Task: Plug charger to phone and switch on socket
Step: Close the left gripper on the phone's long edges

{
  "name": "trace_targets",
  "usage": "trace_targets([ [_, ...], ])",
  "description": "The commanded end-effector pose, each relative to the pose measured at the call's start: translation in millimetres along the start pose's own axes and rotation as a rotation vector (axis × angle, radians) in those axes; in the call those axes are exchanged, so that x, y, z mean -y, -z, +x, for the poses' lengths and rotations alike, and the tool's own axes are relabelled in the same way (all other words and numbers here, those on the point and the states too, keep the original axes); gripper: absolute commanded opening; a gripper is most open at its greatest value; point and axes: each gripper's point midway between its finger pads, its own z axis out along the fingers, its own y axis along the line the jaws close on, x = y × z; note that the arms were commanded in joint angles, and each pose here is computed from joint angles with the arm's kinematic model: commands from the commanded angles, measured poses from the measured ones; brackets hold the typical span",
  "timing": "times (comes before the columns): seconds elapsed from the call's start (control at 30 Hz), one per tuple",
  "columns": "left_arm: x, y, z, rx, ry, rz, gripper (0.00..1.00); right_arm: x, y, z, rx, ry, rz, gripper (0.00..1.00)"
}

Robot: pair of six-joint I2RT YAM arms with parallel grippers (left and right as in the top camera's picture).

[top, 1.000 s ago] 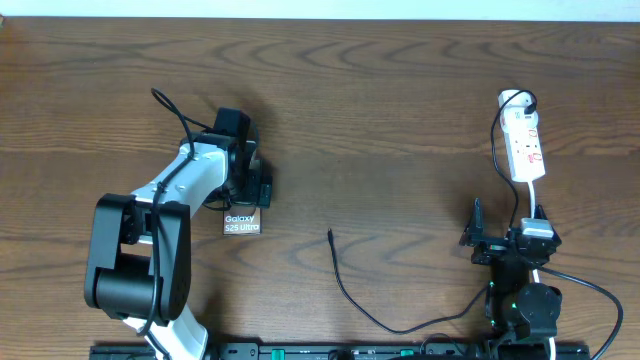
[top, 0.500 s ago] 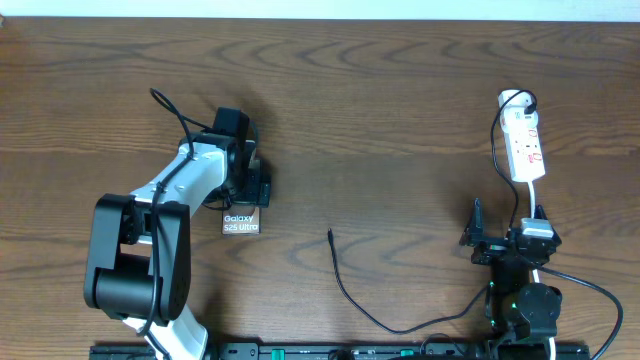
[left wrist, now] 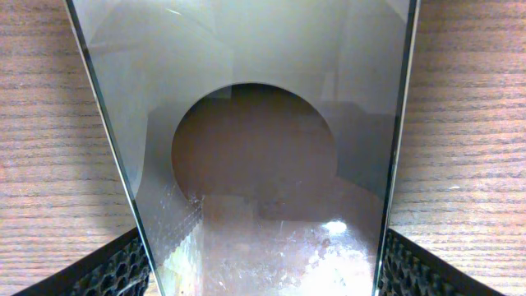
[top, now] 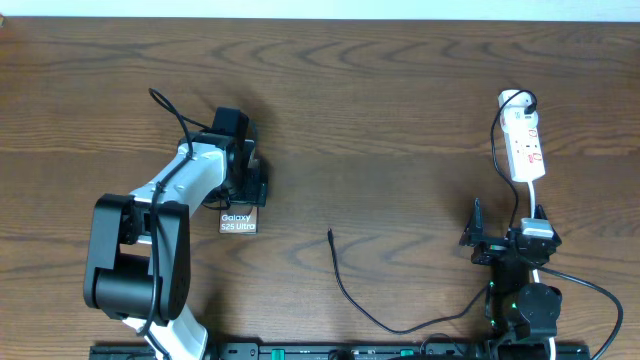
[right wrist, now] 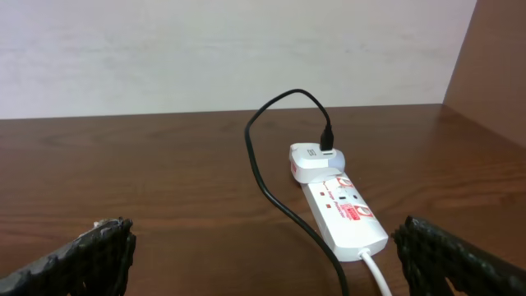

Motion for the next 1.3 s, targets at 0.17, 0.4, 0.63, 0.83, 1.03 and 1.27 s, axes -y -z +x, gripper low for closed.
trace_targets([
  [0.17, 22.2, -14.0, 20.0, -0.072, -0.012, 0.116, 0.77, -1.3, 0.3, 0.8, -0.001, -0.006, -0.003, 0.99],
  [0.4, 22.2, -14.0, 20.0, -0.072, -0.012, 0.116, 0.71, -1.3, 0.3, 0.7, -0.001, -0.006, -0.003, 0.99],
  [0.63, 22.2, -14.0, 20.0, -0.072, -0.011, 0.116, 0.66, -1.2, 0.3, 0.7, -0.001, -0.006, -0.003, 0.99],
  [0.83, 22.2, -14.1, 19.7, -0.07, -0.011, 0.116, 0.55, -1.2, 0.3, 0.7, -0.001, -0.006, -0.003, 0.99],
  [1.03, 22.2, -13.9, 18.6, -0.066, -0.012, 0.116, 0.38, -1.3, 0.3, 0.7, -0.001, -0.006, -0.003, 0.99],
  [1.27, 23.2, -9.5, 10.4, -0.046, -0.013, 0.119, 0.34, -1.3, 0.3, 0.7, -0.001, -0.006, -0.003, 0.99],
])
